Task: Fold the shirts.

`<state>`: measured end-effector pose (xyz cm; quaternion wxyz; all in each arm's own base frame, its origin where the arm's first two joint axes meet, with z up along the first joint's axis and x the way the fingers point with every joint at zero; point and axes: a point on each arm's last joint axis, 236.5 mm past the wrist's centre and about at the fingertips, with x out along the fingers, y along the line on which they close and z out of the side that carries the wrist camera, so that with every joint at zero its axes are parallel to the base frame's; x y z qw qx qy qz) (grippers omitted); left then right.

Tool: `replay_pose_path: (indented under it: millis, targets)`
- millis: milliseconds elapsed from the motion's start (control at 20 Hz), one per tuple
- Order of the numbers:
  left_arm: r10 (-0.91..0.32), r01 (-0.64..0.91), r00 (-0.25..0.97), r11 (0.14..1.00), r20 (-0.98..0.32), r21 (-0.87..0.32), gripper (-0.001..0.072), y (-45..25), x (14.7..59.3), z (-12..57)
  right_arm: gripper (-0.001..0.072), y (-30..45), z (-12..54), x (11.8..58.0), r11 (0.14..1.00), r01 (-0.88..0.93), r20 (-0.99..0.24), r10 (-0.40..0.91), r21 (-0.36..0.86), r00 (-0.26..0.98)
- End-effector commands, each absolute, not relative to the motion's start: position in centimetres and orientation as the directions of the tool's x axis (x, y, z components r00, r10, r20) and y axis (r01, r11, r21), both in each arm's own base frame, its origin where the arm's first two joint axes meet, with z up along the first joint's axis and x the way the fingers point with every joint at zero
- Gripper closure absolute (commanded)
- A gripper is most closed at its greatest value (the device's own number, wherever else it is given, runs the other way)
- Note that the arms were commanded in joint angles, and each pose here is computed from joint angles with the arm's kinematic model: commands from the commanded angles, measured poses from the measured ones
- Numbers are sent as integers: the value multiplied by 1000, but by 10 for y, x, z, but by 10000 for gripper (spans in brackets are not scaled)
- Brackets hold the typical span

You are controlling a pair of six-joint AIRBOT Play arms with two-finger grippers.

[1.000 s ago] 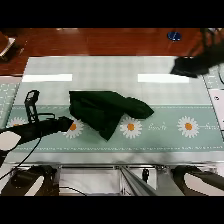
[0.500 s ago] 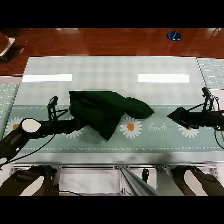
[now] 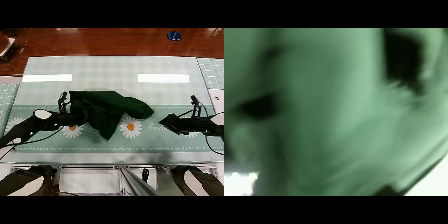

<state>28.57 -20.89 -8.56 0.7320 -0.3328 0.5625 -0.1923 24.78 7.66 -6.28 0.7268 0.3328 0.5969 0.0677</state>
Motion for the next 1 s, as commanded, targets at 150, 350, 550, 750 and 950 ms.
replay_pose_path:
  millis: [150, 350, 550, 750, 950]
  targets:
    - [-716, 25, 259, 676, -649, -736, 680, -237, 297, -62, 305, 97, -78, 292, 748, 322, -812, 505, 581, 291]
    - [-719, 27, 253, 674, -647, -739, 680, -238, 295, -62, 305, 106, -84, 324, 700, 358, -786, 560, 618, 261]
    - [-727, 29, 239, 668, -644, -744, 680, -240, 292, -61, 305, 112, -96, 338, 680, 382, -775, 599, 626, 201]
    - [-727, 28, 239, 668, -644, -744, 680, -240, 292, -61, 305, 123, -98, 353, 670, 377, -762, 617, 640, 197]
    - [-727, 29, 240, 668, -643, -744, 680, -240, 292, -61, 381, 156, -97, 367, 701, 298, -758, 630, 649, 169]
